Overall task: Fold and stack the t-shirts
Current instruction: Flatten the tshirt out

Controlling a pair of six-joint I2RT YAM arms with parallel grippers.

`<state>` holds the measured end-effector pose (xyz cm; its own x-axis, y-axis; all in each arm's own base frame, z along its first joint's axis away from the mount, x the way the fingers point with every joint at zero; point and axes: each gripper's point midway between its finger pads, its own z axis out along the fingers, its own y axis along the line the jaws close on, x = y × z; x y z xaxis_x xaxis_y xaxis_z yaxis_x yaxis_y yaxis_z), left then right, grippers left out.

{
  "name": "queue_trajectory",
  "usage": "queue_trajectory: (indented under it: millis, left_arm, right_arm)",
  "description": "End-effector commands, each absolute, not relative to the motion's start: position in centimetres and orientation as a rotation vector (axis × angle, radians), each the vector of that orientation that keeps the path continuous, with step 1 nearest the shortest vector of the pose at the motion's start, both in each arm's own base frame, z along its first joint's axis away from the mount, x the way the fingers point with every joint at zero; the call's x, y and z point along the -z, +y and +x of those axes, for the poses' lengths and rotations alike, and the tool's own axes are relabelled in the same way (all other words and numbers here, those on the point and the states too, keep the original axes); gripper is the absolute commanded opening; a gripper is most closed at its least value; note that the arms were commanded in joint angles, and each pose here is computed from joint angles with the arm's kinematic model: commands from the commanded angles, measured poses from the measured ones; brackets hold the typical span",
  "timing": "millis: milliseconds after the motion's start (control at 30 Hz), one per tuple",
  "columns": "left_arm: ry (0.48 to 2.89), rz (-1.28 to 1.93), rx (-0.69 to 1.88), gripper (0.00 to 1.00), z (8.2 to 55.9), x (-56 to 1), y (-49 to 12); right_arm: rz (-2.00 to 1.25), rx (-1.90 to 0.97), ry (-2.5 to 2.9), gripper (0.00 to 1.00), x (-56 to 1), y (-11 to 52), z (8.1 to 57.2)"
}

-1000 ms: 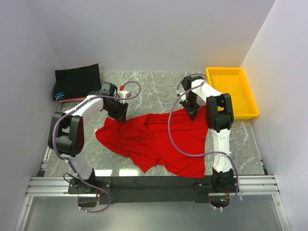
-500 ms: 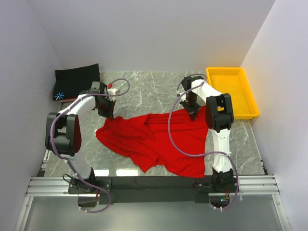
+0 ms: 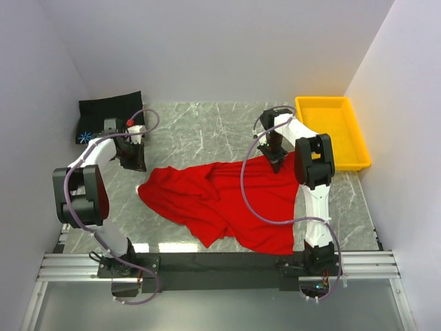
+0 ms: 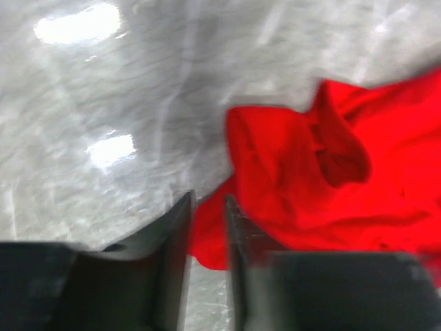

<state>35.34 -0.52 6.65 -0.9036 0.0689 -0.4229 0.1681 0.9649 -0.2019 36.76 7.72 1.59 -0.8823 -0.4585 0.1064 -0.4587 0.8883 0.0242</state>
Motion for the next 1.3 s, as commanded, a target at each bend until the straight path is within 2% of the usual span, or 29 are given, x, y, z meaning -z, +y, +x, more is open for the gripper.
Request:
queue_trajectory:
  millis: [0,67,200,400,467,533,567,800,1033,1100,1133,1200,1233,1267]
  left_arm:
    - [2.507,0.297,0.475,0.37,37.0,-11.0,-3.2]
    - [2.363,0.418,0.524,0.50,36.9,-14.5,-5.3]
    - [2.221,0.760,0.544,0.52,34.9,-16.4,-10.8]
    - [2.075,1.161,0.626,0.55,30.6,-14.4,-20.0]
    - [1.982,1.300,0.663,0.60,29.2,-13.9,-23.2]
    - [1.884,1.450,0.660,0.61,27.8,-13.1,-25.4]
    - [1.838,1.499,0.653,0.66,27.6,-12.9,-26.3]
    - [1.624,1.821,0.570,0.66,26.6,-9.7,-30.0]
    - [1.582,1.953,0.405,0.65,28.5,-6.2,-29.8]
    - [1.581,1.983,0.363,0.54,28.9,-5.7,-29.3]
    - [1.595,1.977,0.352,0.41,29.2,-5.8,-29.0]
    - [1.599,1.963,0.359,0.30,29.4,-6.3,-28.7]
    - [1.610,1.924,0.345,0.18,30.2,-7.1,-28.1]
    - [1.619,1.900,0.342,0.11,30.6,-7.5,-27.8]
  right_arm:
    - [0.757,0.066,-2.985,0.11,-3.2,8.1,37.6]
    - [0.771,0.132,-2.997,0.15,-4.1,8.9,37.5]
    - [0.803,0.219,-3.047,0.22,-6.7,9.7,37.6]
    - [0.741,0.306,-3.050,0.26,-7.7,9.1,36.9]
    - [0.699,0.361,-3.030,0.27,-7.6,9.0,36.2]
    - [0.647,0.390,-3.016,0.27,-7.2,8.5,35.9]
    - [0.631,0.392,-3.013,0.27,-7.0,8.4,35.8]
    - [0.550,0.398,-2.986,0.25,-5.0,7.8,35.2]
    - [0.540,0.391,-2.987,0.25,-4.8,7.4,35.4]
    - [0.542,0.382,-2.984,0.24,-4.7,7.3,35.5]
    - [0.543,0.380,-2.979,0.24,-4.6,7.3,35.4]
    - [0.550,0.376,-2.973,0.24,-4.5,7.2,35.3]
    - [0.552,0.362,-2.969,0.24,-4.3,7.0,35.1]
    - [0.550,0.355,-2.970,0.23,-4.1,6.9,35.2]
